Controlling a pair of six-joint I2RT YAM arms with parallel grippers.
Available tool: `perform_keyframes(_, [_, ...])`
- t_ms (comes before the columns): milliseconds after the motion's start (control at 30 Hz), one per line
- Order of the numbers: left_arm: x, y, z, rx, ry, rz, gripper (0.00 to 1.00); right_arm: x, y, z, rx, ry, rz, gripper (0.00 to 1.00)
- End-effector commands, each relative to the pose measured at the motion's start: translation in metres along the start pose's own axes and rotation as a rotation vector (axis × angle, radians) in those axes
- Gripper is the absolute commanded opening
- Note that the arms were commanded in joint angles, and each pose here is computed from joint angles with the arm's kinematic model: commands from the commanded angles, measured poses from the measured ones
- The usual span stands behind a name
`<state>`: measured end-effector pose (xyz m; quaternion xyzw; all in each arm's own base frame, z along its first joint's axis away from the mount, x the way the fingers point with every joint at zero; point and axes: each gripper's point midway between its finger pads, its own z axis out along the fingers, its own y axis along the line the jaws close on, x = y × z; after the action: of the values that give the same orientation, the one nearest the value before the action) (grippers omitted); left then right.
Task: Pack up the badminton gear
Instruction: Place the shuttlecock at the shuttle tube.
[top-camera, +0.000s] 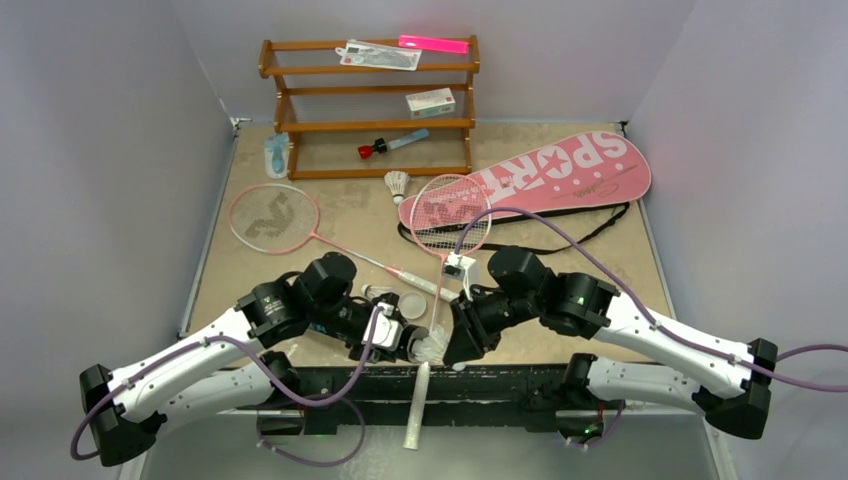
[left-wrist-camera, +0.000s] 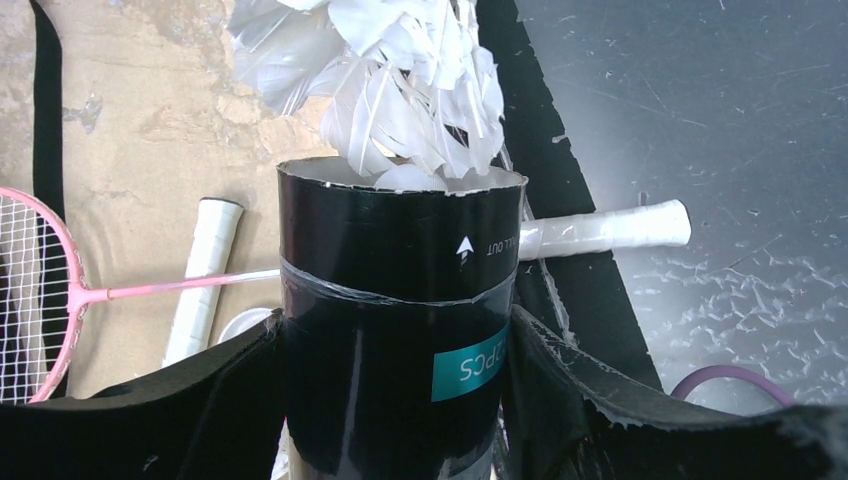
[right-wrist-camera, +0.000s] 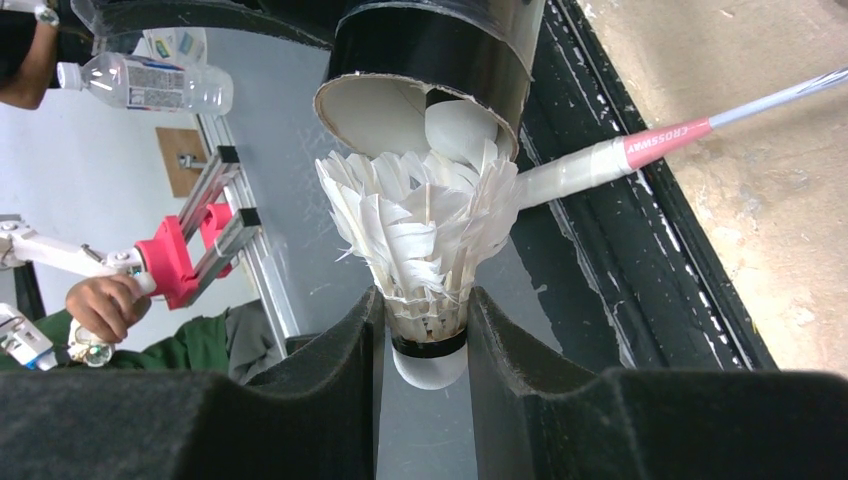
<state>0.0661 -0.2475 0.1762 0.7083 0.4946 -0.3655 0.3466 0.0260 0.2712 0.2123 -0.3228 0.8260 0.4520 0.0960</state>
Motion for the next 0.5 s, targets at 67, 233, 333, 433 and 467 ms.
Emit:
perform_keyframes(67, [-0.021,0.007,-0.005,-0.017,-0.058,0.048,0.40,-0.011,0.019,-0.006,-0.070,-0.031,-0.034,0.22])
perform_keyframes(233, [-0.013,0.021,-0.005,-0.065,-0.023,-0.017,0.40,-0.009,0.021,-0.002,-0.101,-0.016,-0.039,0.23])
perform_keyframes(333, [-0.014,0.021,-0.005,-0.059,-0.027,-0.018,0.40,-0.009,0.019,0.000,-0.094,-0.011,-0.034,0.23])
perform_keyframes(433, [-0.015,0.020,-0.006,-0.063,-0.034,-0.005,0.40,-0.009,0.016,0.002,-0.086,-0.009,-0.032,0.23])
perform_keyframes(467, [-0.015,0.019,-0.007,-0.062,-0.037,0.001,0.40,-0.009,0.016,0.002,-0.083,-0.010,-0.032,0.23])
